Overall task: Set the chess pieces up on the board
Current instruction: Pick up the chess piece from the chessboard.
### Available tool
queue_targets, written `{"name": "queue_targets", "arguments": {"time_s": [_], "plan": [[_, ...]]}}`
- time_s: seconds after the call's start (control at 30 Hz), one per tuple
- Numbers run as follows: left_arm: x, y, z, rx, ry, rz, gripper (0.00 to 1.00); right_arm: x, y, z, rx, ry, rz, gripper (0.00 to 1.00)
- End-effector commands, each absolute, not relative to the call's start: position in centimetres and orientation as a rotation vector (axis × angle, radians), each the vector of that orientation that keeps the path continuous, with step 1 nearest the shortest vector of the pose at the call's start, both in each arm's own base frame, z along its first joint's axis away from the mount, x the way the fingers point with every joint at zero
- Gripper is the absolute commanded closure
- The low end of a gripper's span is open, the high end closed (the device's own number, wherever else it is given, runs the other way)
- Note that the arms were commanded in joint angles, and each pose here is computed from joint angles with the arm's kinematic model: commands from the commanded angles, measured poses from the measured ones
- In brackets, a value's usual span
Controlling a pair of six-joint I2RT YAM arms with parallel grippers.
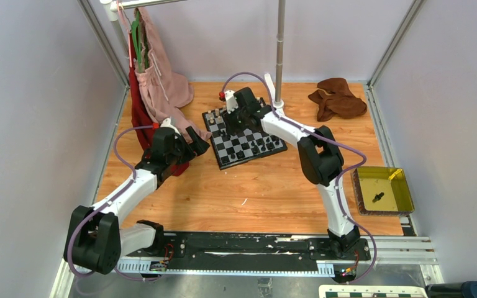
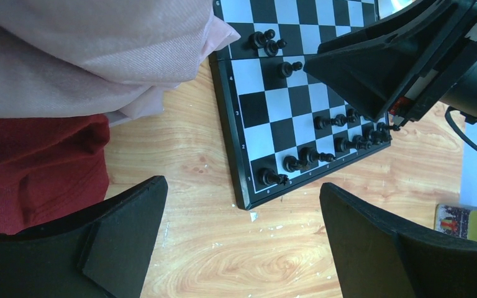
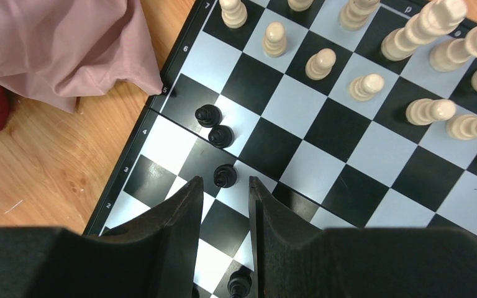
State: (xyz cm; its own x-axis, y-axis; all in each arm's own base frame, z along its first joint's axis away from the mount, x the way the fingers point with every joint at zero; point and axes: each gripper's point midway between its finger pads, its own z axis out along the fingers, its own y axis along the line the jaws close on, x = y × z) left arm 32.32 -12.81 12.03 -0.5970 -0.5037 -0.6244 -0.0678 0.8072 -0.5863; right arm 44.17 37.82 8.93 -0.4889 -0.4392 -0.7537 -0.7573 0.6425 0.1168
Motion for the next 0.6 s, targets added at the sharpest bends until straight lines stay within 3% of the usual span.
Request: {"name": "queue_targets", "arguments": {"time_s": [0.0, 0.57], "plan": [[33.3, -12.6, 13.0, -0.422, 2.118, -0.651, 0.00, 44.5, 38.1, 8.0, -0.911, 2.174, 0.602, 0.63], [33.4, -12.7, 12.4, -0.425, 2.126, -0.650, 0.00, 44.7, 38.5, 6.6, -0.913, 2.195, 0.617, 0.67]]}}
